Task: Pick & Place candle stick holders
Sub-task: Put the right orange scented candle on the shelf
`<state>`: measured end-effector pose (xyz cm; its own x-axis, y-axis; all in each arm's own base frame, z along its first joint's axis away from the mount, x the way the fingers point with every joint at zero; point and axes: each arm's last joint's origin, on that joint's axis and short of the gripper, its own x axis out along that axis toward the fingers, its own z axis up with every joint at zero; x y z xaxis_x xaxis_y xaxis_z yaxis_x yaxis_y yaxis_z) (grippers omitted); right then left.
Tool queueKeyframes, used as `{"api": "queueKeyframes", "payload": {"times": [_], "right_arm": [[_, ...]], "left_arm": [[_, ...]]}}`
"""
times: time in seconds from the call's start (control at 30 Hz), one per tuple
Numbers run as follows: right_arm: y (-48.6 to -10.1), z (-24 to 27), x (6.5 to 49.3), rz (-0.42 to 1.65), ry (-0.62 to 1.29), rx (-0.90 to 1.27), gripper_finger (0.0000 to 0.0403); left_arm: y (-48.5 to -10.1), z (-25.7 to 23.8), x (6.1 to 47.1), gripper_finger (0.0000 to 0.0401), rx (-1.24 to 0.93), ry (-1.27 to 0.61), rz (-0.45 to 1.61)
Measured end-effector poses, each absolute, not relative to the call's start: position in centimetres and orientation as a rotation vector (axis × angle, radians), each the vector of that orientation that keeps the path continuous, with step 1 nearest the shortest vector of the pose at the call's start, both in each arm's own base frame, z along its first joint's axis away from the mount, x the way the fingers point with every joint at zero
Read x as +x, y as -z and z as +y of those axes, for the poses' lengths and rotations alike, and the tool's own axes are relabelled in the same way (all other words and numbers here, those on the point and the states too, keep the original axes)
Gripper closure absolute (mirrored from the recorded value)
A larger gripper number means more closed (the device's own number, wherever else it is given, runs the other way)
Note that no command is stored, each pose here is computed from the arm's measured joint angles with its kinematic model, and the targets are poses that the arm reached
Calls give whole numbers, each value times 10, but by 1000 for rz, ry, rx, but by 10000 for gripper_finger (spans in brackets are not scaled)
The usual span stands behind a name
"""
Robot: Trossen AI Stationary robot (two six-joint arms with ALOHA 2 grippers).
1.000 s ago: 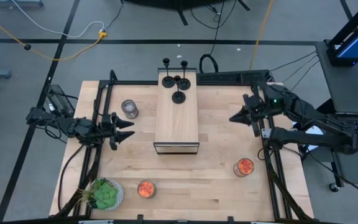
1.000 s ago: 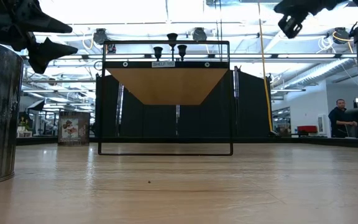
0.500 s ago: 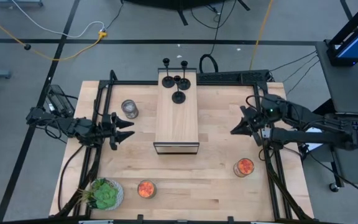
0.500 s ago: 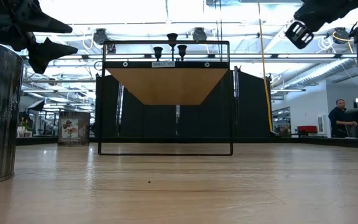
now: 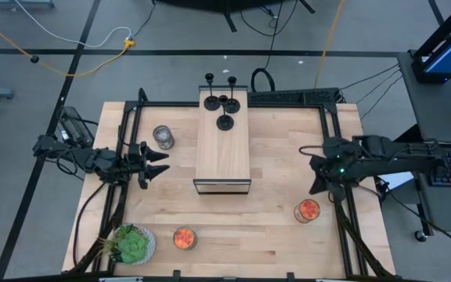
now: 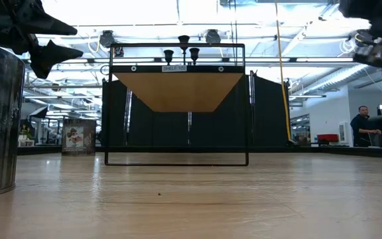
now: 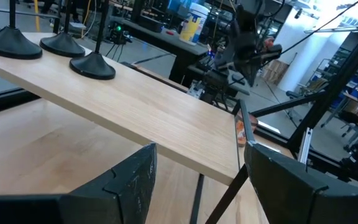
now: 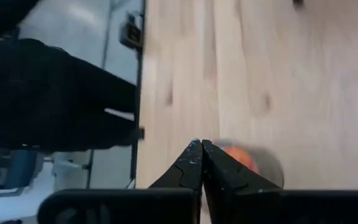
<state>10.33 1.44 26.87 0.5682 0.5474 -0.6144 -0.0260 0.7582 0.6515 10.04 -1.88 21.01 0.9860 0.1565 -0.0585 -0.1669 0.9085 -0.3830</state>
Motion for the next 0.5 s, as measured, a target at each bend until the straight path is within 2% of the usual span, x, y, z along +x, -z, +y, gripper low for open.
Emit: {"api": "queueKeyframes", "payload": {"times": [0.3, 0.5], "right_arm": [[-255, 28, 103, 1194, -198, 796, 403], [-245, 37, 104, 1407, -18, 951, 403]], "left_arm": [[-210, -19, 100, 151, -392, -166, 27], [-210, -19, 100, 151, -383, -168, 34]]}}
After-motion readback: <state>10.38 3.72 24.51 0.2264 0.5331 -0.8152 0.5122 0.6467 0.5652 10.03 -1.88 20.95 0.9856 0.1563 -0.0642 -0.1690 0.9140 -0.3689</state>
